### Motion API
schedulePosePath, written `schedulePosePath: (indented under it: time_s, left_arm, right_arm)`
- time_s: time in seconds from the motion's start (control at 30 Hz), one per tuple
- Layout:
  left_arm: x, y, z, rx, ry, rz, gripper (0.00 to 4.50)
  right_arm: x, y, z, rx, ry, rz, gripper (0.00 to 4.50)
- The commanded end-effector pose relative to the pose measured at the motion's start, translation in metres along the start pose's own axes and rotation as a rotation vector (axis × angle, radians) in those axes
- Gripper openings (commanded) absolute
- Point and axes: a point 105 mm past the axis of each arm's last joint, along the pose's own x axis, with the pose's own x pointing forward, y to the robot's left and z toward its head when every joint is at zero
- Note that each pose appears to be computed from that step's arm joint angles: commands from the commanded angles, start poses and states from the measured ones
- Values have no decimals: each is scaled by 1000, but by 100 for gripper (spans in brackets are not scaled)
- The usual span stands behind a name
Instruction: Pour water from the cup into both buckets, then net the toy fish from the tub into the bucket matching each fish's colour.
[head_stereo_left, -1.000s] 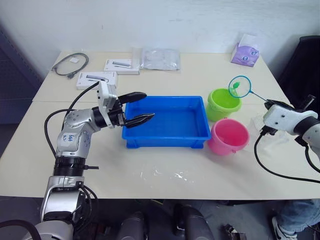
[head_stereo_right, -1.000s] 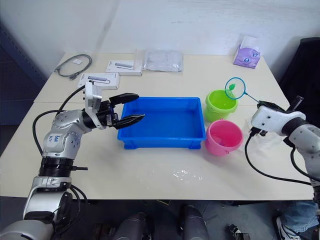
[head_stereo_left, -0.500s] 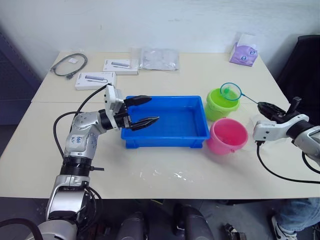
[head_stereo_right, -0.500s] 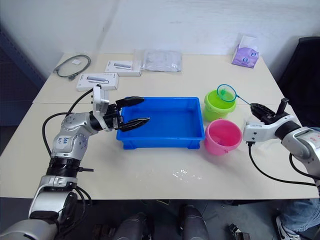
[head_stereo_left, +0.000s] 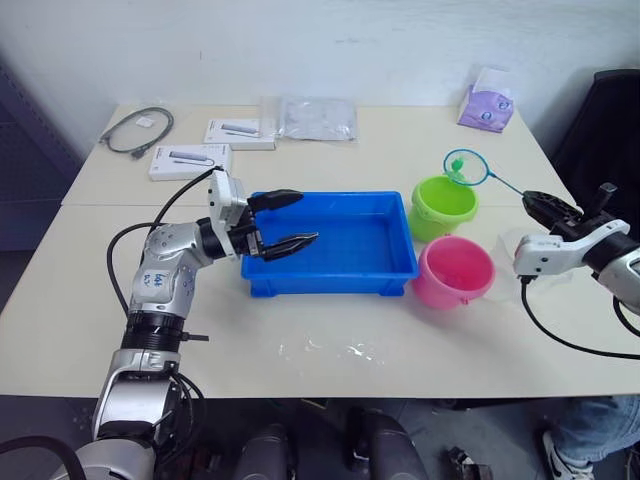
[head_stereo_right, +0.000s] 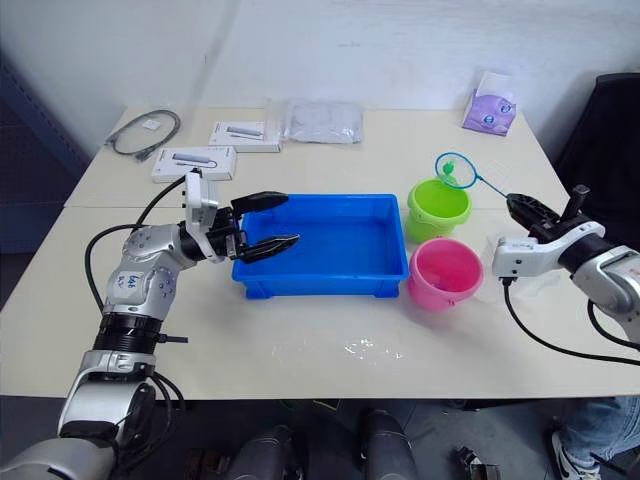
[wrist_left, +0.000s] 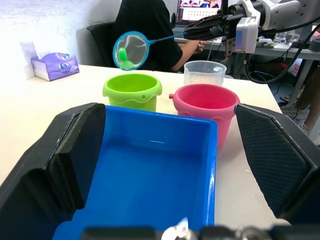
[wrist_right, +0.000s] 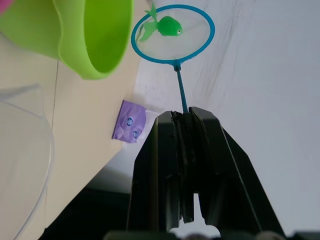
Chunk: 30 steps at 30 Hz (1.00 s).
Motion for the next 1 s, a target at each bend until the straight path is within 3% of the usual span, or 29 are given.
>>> schedulePosePath:
  time_s: [0.03,0.4,0.5,0.53,0.67,0.8,1.0]
  left_arm:
    - [2,2,9,36,-22,1,442]
    - [-2,0,8,33,-11,10,442]
    - [-4,0,9,33,-15,19,442]
    - [-6,0,10,35,-16,19,442]
    - [-22,-6,21,41,-33,-40,442]
    - [-45,-19,41,33,-18,-124,442]
    - [-68,-61,52,7,58,-287,442]
  right_arm:
    - [-1,-8,-2,-19,-11,-7,0]
    - [-6,-21,-18,0,57,-57,0]
    - [-8,-34,-19,153,57,-144,0]
    - [-7,-39,-15,290,34,-167,0]
    - [-6,-54,13,778,-148,-151,0]
    - [-9,-57,66,1153,-391,52,0]
    - [-27,-46,146,1359,-630,441,0]
